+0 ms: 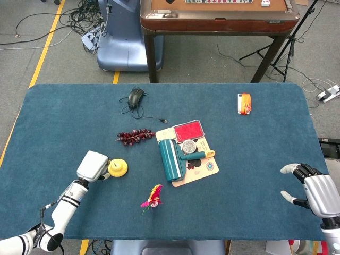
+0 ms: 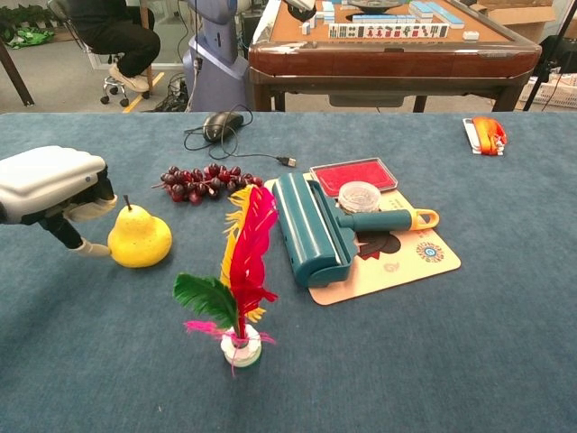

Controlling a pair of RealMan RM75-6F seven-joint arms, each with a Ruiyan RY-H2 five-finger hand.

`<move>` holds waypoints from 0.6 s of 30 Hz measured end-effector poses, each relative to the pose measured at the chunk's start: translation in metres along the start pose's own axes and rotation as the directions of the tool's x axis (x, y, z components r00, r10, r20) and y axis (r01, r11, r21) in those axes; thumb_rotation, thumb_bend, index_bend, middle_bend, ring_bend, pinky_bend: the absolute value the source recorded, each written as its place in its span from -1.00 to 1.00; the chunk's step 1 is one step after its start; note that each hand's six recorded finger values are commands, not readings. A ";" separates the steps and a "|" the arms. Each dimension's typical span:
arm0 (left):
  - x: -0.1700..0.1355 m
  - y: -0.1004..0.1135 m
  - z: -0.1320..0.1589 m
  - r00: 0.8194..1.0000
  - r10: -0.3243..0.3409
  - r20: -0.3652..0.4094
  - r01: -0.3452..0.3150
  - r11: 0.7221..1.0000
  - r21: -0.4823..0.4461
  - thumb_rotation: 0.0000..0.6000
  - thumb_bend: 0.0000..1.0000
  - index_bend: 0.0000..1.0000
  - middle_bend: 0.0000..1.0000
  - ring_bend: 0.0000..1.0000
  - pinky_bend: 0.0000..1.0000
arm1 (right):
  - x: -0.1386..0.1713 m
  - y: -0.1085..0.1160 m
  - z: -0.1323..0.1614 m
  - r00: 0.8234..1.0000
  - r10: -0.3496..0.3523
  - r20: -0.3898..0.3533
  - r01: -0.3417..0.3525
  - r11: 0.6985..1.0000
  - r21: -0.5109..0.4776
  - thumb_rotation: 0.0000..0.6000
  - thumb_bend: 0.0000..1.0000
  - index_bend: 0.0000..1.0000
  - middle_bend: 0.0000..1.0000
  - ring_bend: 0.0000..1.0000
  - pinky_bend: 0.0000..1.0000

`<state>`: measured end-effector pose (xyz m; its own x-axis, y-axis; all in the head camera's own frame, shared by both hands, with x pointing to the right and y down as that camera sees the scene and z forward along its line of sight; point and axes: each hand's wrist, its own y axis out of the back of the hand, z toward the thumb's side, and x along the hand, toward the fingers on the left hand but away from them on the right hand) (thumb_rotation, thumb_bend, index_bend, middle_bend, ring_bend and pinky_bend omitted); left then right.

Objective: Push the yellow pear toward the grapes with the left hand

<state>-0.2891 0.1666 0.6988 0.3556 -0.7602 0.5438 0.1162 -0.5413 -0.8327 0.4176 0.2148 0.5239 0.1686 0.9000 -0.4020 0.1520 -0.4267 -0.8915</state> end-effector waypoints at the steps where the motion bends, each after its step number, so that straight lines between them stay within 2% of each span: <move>1: 0.001 0.001 0.001 1.000 0.001 0.001 -0.001 1.000 -0.001 1.00 -1.00 1.00 1.00 0.78 1.00 | 0.000 0.000 0.000 1.000 0.001 0.000 -0.001 1.000 0.000 1.00 -1.00 -0.18 -0.21 -0.35 0.04; 18: 0.015 0.004 0.016 1.000 0.015 0.013 -0.015 0.999 -0.038 1.00 -1.00 1.00 1.00 0.78 1.00 | 0.000 0.000 0.000 1.000 0.003 -0.002 -0.003 1.000 -0.002 1.00 -1.00 -0.18 -0.21 -0.35 0.04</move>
<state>-0.2679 0.1589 0.7026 0.3689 -0.7637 0.5299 0.0752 -0.5436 -0.8359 0.4173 0.2153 0.5238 0.1712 0.8987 -0.4038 0.1530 -0.4291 -0.8902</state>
